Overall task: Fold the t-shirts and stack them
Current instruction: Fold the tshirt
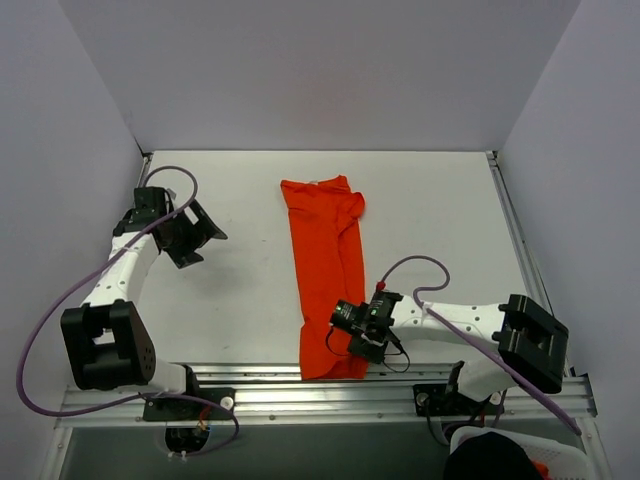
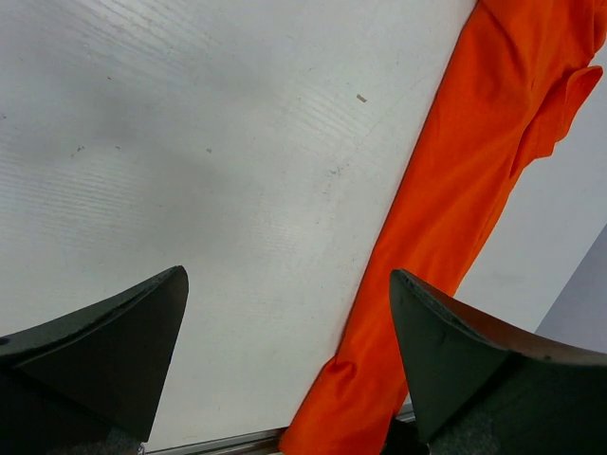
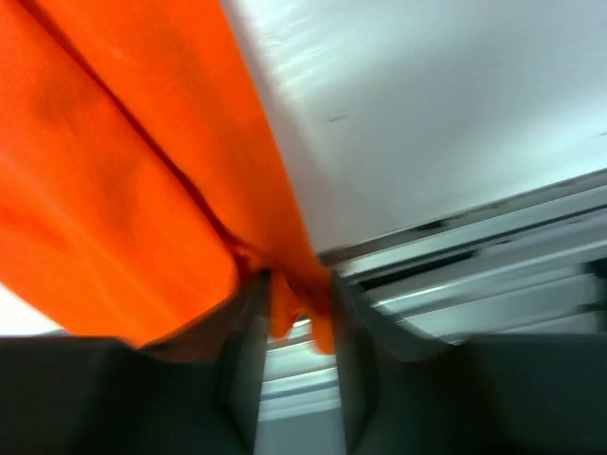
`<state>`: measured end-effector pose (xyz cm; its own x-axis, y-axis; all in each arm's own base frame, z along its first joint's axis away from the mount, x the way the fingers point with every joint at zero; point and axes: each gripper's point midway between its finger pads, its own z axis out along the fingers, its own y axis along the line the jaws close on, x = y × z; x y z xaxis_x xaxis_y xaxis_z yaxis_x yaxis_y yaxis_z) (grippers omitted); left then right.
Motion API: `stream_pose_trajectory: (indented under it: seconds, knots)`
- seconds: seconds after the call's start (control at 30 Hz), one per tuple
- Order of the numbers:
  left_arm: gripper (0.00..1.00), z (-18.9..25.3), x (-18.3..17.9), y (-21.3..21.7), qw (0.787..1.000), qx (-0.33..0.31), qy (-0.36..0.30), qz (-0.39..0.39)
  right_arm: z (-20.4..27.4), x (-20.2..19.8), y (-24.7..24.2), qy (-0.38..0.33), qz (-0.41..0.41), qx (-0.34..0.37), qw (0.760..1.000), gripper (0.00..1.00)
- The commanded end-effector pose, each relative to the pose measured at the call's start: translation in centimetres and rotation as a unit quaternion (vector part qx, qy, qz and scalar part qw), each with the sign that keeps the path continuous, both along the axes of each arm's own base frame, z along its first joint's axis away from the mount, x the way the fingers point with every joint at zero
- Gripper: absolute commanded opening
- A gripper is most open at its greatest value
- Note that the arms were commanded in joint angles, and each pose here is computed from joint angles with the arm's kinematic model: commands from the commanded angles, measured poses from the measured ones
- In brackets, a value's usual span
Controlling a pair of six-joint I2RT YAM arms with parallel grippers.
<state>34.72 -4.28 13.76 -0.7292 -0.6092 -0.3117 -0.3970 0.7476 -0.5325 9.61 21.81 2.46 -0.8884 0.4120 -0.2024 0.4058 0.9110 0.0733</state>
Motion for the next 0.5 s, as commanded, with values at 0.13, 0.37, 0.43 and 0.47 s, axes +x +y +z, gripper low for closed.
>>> stream_pose_trajectory:
  seconds: [0.13, 0.37, 0.43, 0.47]
  knots:
    - [0.96, 1.2, -1.4, -2.1, 0.999, 0.009, -0.024, -0.039, 1.5, 0.6, -3.3, -0.011, -0.008, -0.097, 0.995, 0.8]
    - [0.96, 1.8, -5.2, -5.1, 0.992, 0.024, -0.017, -0.123, 6.5, 2.6, -2.7, -0.051, 0.031, -0.126, 0.99, 0.85]
    - [0.96, 1.7, -7.0, -6.1, 0.987, 0.02, -0.006, -0.157, 7.3, 2.2, -2.7, -0.05, 0.031, -0.111, 0.992, 0.85]
    - [0.96, 1.4, -8.0, -6.9, 0.984, 0.007, 0.002, -0.176, 7.5, 1.9, -2.9, -0.048, 0.029, -0.106, 0.993, 0.84]
